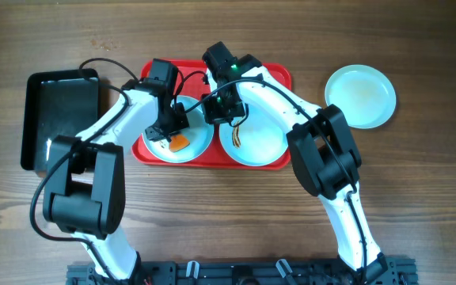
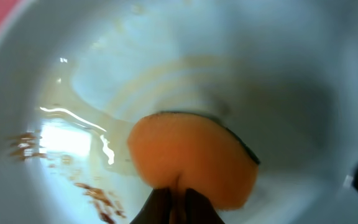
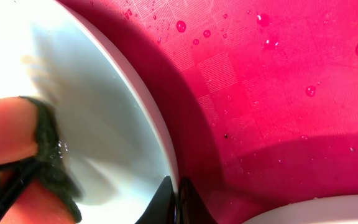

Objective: Clean dirty plates on tray and stack at the side

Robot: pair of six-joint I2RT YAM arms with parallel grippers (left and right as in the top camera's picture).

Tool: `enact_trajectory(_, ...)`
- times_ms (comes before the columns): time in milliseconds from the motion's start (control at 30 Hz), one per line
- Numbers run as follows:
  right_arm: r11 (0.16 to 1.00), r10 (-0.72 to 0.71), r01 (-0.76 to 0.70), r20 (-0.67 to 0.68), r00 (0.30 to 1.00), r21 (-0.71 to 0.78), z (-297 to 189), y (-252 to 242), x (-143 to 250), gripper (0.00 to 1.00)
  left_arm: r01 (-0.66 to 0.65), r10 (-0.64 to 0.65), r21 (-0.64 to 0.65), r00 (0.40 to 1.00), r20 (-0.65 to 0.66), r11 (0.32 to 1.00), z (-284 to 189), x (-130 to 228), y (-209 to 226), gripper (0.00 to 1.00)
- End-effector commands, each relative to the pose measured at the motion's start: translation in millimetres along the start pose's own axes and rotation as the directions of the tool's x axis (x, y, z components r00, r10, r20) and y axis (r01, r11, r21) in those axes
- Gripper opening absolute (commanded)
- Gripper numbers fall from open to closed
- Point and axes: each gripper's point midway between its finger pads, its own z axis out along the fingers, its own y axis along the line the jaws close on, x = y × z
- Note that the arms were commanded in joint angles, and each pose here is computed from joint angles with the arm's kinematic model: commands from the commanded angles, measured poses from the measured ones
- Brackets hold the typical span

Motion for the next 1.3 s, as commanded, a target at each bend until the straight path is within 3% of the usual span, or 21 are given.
enact_trajectory(0,0.999,0.009,-0.009,-0.008,1.0,0.03,4,-8,1,0.04,0.019,0.018,-0.351,0.995,0.102,0.936,3,-8,66,0.04)
enact_trajectory(233,0.997,0.013,-0.013,0.006,1.0,0.077,3,-17,-1,0.04,0.104,0.127,-0.638,0.944,0.305,0.763,-45,-48,109,0.04)
enact_trajectory(300,0.997,0.014,-0.014,0.006,1.0,0.077,3,-17,-1,0.04,0.116,0.139,-0.643,0.933,0.332,0.757,-54,-54,106,0.04)
enact_trajectory(400,0.997,0.014,-0.014,0.007,1.0,0.077,3,-16,-1,0.04,0.181,0.101,-0.58,0.902,0.419,0.794,-71,-63,90,0.04)
enact_trajectory(500,0.997,0.014,-0.014,0.007,1.0,0.077,3,-16,-1,0.04,0.183,0.035,-0.43,0.891,0.452,0.884,-83,-66,60,0.04)
enact_trajectory(633,0.997,0.014,-0.014,0.007,1.0,0.077,3,-16,-1,0.04,0.096,-0.019,-0.185,0.925,0.379,0.978,-76,-57,16,0.04)
enact_trajectory(800,0.997,0.014,-0.015,0.006,1.0,0.076,3,-16,-1,0.04,-0.032,0.02,0.05,0.974,0.224,0.998,-57,-34,-31,0.04)
enact_trajectory(1167,0.997,0.015,-0.015,0.003,1.0,0.078,3,-17,-1,0.04,-0.054,0.051,0.117,0.998,0.024,0.992,5,-9,-48,0.04)
enact_trajectory(1267,0.997,0.015,-0.015,0.002,1.0,0.078,3,-17,0,0.04,-0.05,0.049,0.064,0.999,0.009,0.997,19,-7,-38,0.04)
